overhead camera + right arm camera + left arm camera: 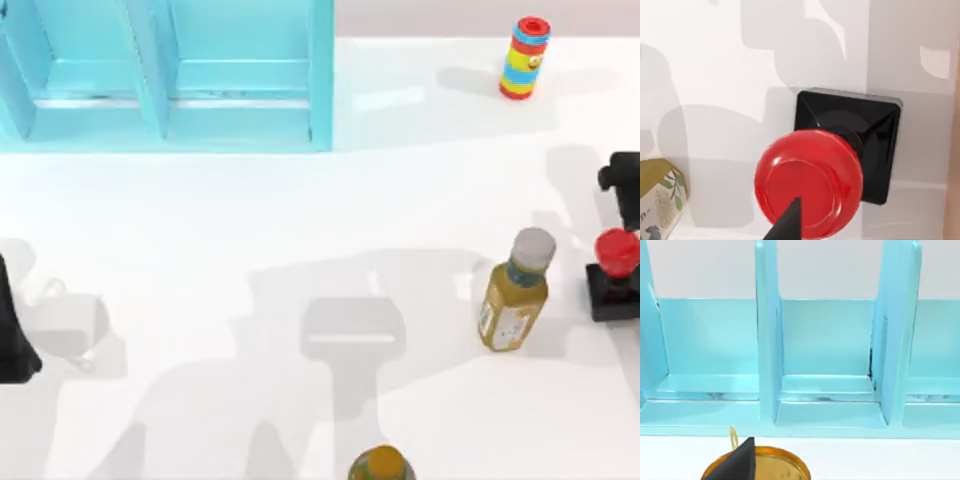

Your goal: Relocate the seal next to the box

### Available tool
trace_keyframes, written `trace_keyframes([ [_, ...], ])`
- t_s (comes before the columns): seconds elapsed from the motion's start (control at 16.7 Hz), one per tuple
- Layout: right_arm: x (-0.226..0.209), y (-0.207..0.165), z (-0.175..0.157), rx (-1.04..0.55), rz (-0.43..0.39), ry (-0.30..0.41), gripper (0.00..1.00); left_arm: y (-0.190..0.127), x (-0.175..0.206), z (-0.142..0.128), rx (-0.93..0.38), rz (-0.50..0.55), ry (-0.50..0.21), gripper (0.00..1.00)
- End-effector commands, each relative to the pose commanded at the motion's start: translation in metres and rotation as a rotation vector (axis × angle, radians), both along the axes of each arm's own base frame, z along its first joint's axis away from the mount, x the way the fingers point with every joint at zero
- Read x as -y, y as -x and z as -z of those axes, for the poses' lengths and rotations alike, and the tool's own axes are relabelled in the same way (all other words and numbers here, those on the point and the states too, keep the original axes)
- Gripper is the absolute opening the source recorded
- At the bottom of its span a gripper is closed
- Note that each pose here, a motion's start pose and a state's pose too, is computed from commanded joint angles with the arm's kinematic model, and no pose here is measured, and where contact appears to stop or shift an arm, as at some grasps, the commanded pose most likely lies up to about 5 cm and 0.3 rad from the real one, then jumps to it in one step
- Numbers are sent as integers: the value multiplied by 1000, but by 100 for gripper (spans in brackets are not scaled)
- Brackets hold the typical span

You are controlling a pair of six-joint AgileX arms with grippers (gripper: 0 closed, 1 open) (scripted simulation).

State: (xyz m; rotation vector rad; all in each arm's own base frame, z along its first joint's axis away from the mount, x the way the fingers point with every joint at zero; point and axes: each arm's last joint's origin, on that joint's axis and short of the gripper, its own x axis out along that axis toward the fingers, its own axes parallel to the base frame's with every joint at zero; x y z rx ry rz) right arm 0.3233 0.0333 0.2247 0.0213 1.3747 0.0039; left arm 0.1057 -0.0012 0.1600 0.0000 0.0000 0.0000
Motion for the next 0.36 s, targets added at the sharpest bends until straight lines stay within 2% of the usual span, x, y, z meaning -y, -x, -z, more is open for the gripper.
trace_keyframes([
  [0.36, 0, 0, 0, 0, 0, 0, 100, 0, 0, 0, 0, 0, 0, 100],
])
